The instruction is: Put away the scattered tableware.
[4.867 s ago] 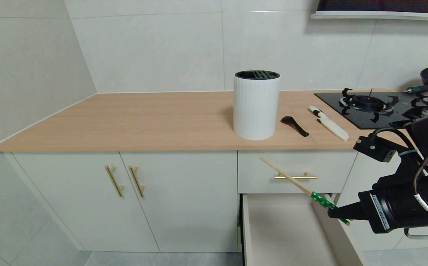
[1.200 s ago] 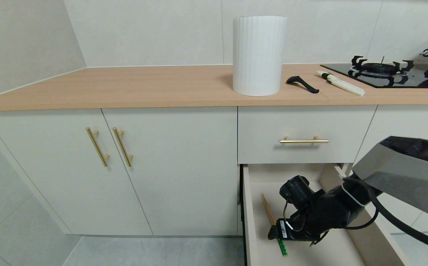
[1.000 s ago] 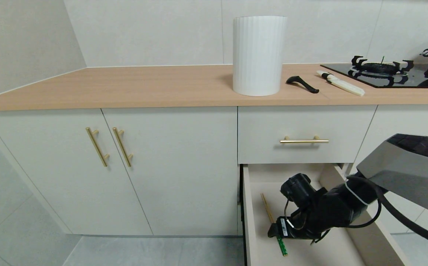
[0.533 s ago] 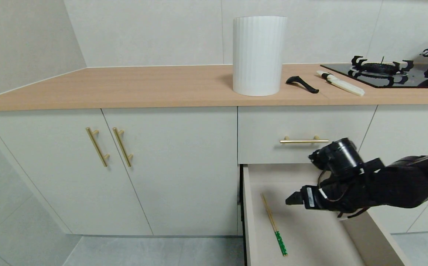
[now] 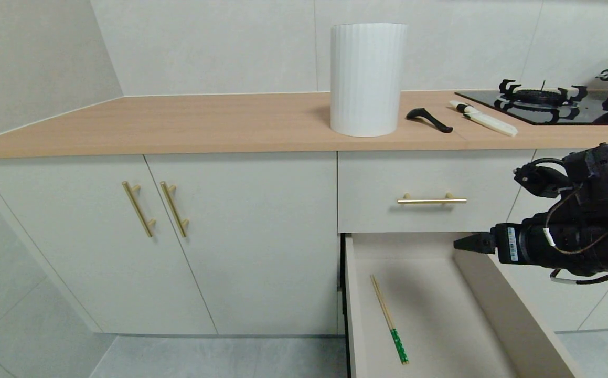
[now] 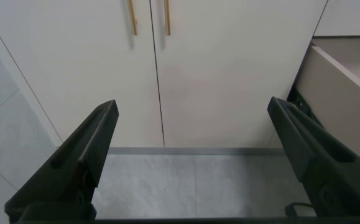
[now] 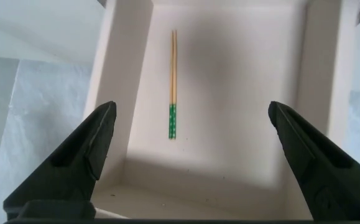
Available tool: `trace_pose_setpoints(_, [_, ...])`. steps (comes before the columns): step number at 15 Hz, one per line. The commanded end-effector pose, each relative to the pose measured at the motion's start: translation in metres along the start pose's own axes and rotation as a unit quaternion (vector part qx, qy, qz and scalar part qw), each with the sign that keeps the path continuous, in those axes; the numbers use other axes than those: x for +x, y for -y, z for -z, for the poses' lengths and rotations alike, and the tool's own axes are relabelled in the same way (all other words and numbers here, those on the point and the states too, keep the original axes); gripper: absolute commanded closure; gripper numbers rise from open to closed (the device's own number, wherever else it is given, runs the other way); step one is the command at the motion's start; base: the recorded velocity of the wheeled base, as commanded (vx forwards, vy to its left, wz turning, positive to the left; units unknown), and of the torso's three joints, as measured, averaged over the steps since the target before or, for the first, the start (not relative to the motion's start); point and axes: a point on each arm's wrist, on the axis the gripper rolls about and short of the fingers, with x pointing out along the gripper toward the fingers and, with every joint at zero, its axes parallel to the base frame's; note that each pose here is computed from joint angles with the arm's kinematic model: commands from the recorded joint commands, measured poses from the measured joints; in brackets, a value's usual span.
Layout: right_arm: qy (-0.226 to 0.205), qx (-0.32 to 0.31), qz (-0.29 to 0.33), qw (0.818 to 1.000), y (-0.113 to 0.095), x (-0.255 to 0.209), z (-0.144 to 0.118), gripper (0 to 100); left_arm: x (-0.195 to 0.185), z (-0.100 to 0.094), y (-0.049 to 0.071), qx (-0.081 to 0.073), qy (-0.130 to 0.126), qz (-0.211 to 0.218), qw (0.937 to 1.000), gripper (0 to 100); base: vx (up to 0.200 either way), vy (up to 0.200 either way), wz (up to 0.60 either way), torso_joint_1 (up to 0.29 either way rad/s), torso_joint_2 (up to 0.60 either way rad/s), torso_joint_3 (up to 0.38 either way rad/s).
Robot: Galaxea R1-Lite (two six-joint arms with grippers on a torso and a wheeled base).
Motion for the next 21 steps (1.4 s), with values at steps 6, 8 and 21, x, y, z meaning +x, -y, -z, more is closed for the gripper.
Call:
trace_pose_setpoints(6, [0.012, -0.004, -0.003, 1.000, 0.0004, -0.0085, 0.0006, 0, 0.0001, 0.0000, 0.0000, 0.000, -0.001, 0.000, 1.0000, 0, 0.000, 0.000, 0.00, 0.069, -0.23, -0.226])
trace_pose_setpoints(8, [0.010, -0.003, -0.004, 1.000, 0.0002, -0.0079, 0.0012, 0, 0.0001, 0.0000, 0.0000, 0.000, -0.001, 0.000, 1.0000, 0, 0.000, 0.000, 0.00, 0.115, -0.56, -0.312])
trace_pose_setpoints(21, [0.006, -0.009, -0.007, 1.000, -0.0003, -0.0066, 0.0027, 0, 0.0001, 0.0000, 0.0000, 0.000, -0.001, 0.000, 1.0000, 0, 0.000, 0.000, 0.00, 0.183, -0.49, -0.293])
